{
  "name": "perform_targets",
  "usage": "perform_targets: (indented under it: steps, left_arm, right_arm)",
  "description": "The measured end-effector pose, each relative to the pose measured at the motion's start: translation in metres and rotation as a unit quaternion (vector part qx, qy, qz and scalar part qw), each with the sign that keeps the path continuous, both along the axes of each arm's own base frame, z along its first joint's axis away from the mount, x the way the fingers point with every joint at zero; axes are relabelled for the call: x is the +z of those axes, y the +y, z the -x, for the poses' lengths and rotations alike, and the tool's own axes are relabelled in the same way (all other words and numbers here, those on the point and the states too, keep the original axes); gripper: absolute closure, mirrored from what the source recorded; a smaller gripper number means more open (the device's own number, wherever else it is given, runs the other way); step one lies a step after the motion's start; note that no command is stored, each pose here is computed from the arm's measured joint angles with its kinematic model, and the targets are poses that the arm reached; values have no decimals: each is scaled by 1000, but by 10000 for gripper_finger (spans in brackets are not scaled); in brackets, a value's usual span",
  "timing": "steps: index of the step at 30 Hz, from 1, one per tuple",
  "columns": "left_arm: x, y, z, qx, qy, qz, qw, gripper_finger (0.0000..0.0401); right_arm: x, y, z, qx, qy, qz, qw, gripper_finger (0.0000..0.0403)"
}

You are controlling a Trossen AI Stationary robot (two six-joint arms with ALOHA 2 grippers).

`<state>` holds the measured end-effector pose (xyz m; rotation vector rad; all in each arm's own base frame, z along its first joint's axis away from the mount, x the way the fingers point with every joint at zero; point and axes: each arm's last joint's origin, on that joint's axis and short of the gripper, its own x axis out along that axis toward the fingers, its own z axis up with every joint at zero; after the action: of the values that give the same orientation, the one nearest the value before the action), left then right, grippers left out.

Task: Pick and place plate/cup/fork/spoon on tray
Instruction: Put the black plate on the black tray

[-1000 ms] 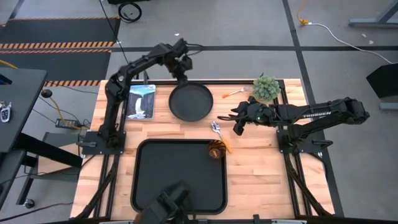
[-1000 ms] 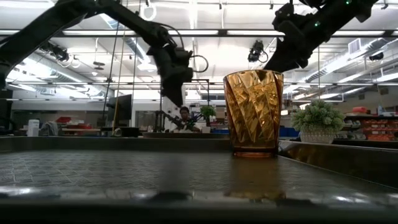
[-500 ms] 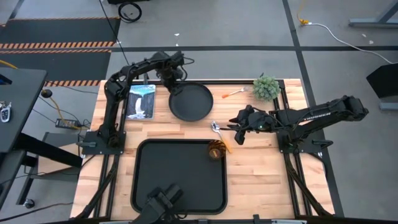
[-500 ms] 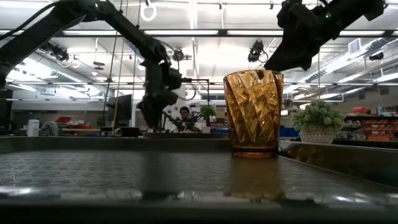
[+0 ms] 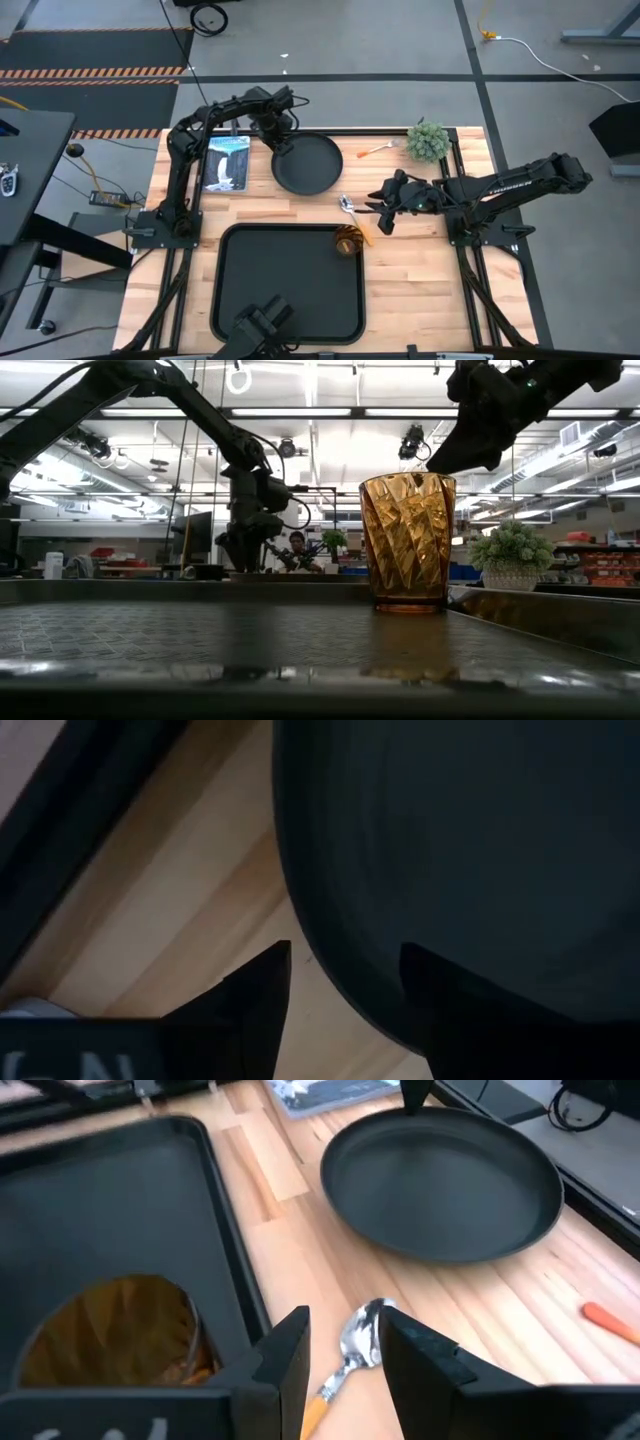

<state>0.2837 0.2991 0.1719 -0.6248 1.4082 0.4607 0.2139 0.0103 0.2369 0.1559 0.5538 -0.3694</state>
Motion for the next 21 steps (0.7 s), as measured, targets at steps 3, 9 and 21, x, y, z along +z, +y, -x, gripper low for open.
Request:
perform_targets:
  steps: [3,9,21]
  left_arm:
    - [2,1,0,0,9,-13,1000,211]
    - [3,6,0,-1,41,-61,997,218]
    - [3,7,-1,0,32,-71,997,218]
  right_arm:
    - [0,-1,0,-5,1,7,1000,275]
    - [2,-2,-1,-9,-11,3,1000,277]
    - [12,-1,-7,-7,-73,-7,997,277]
